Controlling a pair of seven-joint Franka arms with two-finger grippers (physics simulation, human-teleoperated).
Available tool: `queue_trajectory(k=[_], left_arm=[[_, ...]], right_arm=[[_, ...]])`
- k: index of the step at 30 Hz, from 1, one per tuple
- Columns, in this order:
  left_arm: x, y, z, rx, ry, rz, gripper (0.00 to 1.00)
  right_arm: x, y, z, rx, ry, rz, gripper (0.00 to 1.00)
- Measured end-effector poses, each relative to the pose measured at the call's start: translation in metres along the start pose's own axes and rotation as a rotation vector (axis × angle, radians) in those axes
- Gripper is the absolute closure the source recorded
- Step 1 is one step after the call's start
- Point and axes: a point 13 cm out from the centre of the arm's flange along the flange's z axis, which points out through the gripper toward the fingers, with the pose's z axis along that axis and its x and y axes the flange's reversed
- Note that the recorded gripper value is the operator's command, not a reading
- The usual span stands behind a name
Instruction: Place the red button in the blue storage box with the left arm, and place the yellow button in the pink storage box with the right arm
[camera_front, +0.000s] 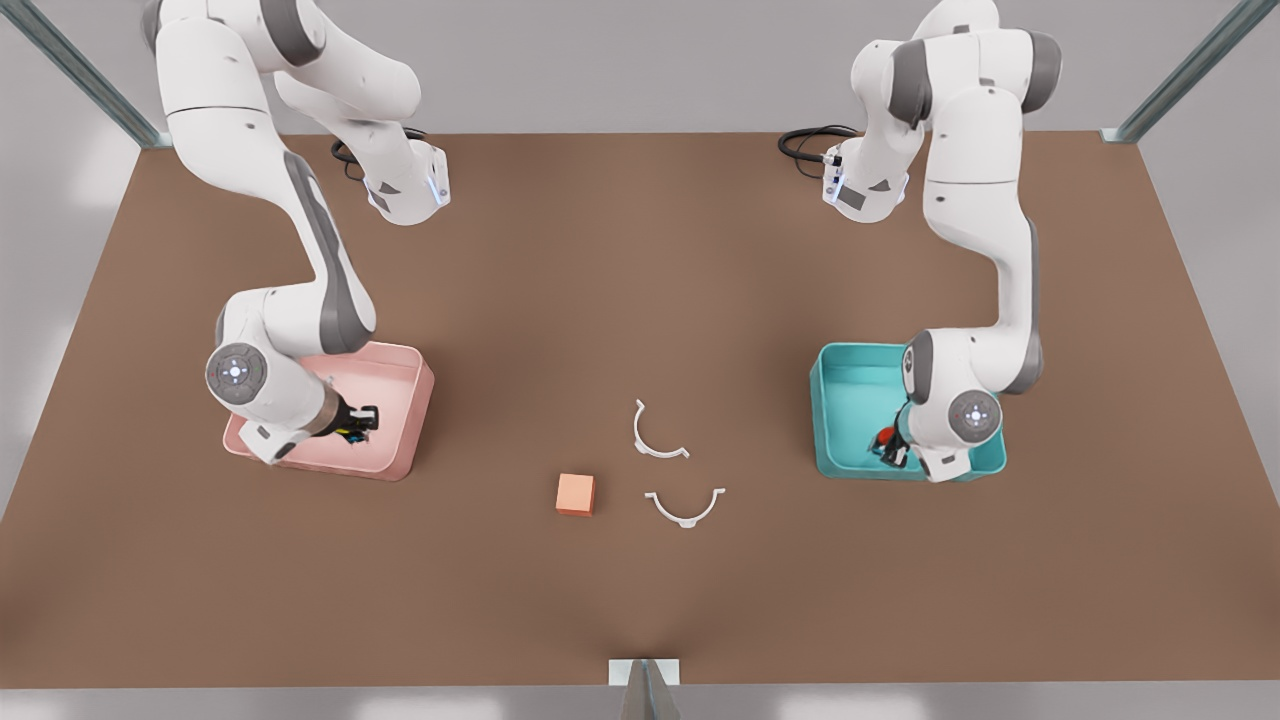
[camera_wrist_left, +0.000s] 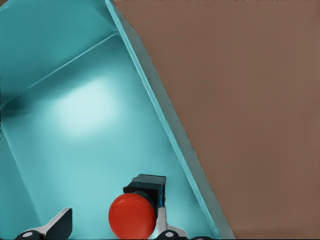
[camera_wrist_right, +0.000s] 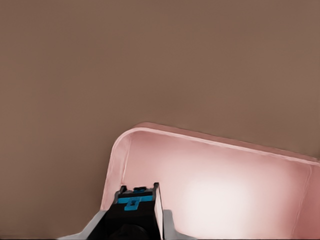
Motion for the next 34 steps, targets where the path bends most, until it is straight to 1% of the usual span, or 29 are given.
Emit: queue_trajectory(k=[1,2,6,7,8,9,12,14,16,19,21,22,23,28,31,34], left_arm=[[0.002,0.000,-0.012,0.012,0.004,0.012,0.00],[0.005,0.001,-0.028,0.025,0.009,0.025,0.00],[0.020,0.004,-0.104,0.059,0.011,0.106,0.00],[0.023,0.003,-0.133,0.074,0.006,0.138,0.00],[0.025,0.004,-0.165,0.097,0.001,0.173,0.00],[0.025,0.007,-0.202,0.132,-0.009,0.213,0.00],[0.030,0.042,-0.310,0.251,-0.052,0.355,0.00],[0.030,0.070,-0.358,0.278,-0.095,0.452,0.00],[0.030,0.083,-0.401,0.287,-0.144,0.536,0.00],[0.040,0.089,-0.416,0.239,-0.158,0.660,0.00],[0.051,0.094,-0.416,0.204,-0.151,0.739,0.00],[0.054,0.095,-0.414,0.189,-0.146,0.774,0.00],[0.056,0.091,-0.408,0.171,-0.138,0.809,0.00],[0.052,0.080,-0.386,0.122,-0.118,0.947,0.00],[0.052,0.079,-0.386,0.117,-0.123,1.013,0.00],[0.052,0.079,-0.386,0.113,-0.127,1.069,0.00]], right_arm=[[0.006,-0.005,0.006,0.001,0.018,0.000,0.50],[0.013,-0.010,0.013,0.002,0.037,0.001,0.47],[0.037,-0.023,0.039,0.000,0.108,0.000,0.47],[0.042,-0.027,0.044,-0.002,0.122,0.001,0.41],[0.047,-0.030,0.049,-0.003,0.134,0.001,0.14],[0.050,-0.033,0.052,-0.003,0.143,0.001,0.00],[0.050,-0.035,0.052,-0.005,0.145,-0.006,0.00],[0.038,-0.033,0.041,-0.005,0.119,-0.014,0.00],[0.003,-0.028,-0.002,-0.002,0.024,-0.024,0.00],[-0.059,-0.011,-0.116,0.001,-0.191,-0.043,0.00],[-0.073,0.034,-0.189,0.015,-0.282,-0.100,0.00],[-0.070,0.047,-0.210,0.021,-0.294,-0.114,0.00],[-0.062,0.046,-0.224,0.029,-0.288,-0.109,0.00],[0.004,-0.018,-0.240,0.025,-0.179,0.022,0.00],[0.020,-0.032,-0.239,0.017,-0.135,0.052,0.00],[0.024,-0.023,-0.236,0.003,-0.109,0.039,0.00]])
